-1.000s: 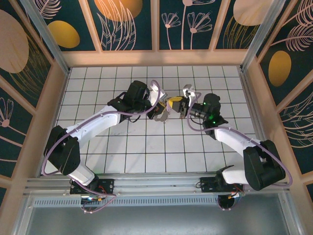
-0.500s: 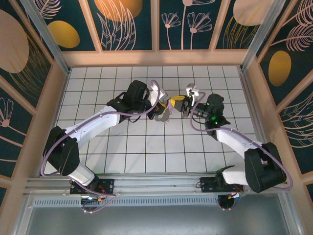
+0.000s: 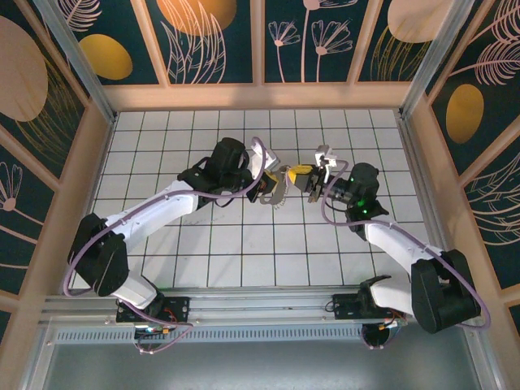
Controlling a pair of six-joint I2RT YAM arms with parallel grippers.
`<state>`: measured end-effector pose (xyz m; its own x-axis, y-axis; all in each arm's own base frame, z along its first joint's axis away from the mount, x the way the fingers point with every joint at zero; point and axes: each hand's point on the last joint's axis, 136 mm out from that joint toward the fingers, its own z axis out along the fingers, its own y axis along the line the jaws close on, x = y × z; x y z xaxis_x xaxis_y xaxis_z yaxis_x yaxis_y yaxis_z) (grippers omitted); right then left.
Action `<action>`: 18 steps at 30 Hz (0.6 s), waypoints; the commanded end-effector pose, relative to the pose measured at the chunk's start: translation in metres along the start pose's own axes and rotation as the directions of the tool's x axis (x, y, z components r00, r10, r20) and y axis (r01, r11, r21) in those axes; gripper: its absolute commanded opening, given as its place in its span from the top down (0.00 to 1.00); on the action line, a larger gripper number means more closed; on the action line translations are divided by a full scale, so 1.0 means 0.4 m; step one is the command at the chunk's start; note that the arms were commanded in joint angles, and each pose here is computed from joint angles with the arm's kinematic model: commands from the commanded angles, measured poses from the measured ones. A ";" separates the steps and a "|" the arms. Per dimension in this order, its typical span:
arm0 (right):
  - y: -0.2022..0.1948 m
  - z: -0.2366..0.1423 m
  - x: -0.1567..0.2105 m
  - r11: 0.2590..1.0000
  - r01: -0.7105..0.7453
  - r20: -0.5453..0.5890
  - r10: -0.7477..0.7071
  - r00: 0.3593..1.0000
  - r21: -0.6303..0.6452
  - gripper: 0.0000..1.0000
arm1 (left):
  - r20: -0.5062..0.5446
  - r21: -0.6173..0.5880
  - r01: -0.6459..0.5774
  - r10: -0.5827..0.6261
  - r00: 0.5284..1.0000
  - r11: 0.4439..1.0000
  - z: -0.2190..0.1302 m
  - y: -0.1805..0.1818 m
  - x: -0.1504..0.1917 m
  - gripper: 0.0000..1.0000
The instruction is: Put the keys on the keyring
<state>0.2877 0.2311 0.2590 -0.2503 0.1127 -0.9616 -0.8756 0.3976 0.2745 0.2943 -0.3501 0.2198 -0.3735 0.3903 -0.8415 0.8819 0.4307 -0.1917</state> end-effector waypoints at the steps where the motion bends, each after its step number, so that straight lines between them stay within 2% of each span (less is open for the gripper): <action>1: -0.006 -0.022 0.000 1.000 0.016 0.015 -0.016 1.000 0.016 1.00 | 0.103 -0.010 -0.025 0.026 0.994 1.000 -0.044 -0.012 -0.070 1.00; 18: -0.001 -0.024 -0.006 1.000 0.009 0.024 -0.009 1.000 0.013 1.00 | 0.121 0.011 -0.033 0.032 0.992 0.999 -0.045 -0.021 -0.080 1.00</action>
<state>0.2821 0.2294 0.2613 -0.2390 0.1196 -0.9636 -0.8841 0.3836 0.2668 0.2920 -0.3520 0.2243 -0.3642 0.3712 -0.8541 0.8859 0.4209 -0.1948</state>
